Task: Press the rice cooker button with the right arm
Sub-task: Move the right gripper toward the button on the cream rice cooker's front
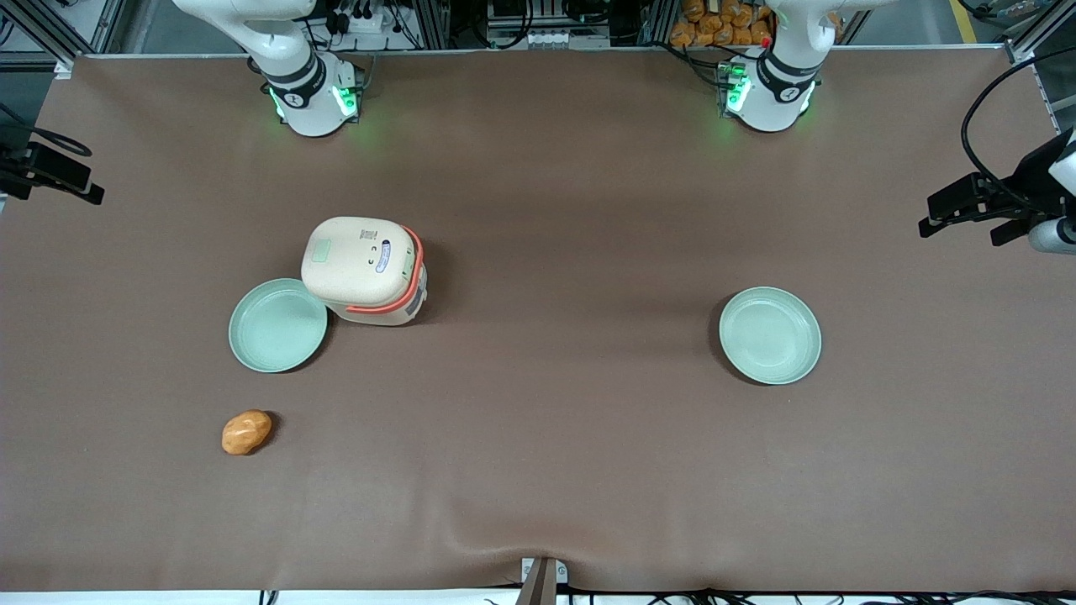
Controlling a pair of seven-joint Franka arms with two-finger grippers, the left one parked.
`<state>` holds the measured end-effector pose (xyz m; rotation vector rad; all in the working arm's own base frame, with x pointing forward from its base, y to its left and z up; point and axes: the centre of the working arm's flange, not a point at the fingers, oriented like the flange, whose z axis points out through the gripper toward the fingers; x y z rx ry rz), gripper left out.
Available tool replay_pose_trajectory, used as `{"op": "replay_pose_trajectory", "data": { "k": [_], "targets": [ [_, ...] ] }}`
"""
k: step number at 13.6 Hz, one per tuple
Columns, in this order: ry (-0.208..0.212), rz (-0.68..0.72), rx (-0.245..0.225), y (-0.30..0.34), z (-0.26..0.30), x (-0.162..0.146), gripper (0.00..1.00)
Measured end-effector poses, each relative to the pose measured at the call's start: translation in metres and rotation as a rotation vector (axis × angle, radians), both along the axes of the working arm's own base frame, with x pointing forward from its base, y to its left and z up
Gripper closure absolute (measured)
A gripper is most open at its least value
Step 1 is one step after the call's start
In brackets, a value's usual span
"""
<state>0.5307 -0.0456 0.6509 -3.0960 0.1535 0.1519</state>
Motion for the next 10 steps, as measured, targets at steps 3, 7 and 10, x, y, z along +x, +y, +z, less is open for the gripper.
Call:
{"op": "replay_pose_trajectory", "data": {
  "k": [3, 7, 10],
  "targets": [
    [0.014, 0.007, 0.001, 0.004, -0.001, -0.001, 0.0],
    [0.03, 0.023, 0.022, 0.014, -0.007, 0.002, 0.0],
    [0.141, 0.075, 0.036, 0.041, -0.042, 0.013, 0.0]
  ]
}}
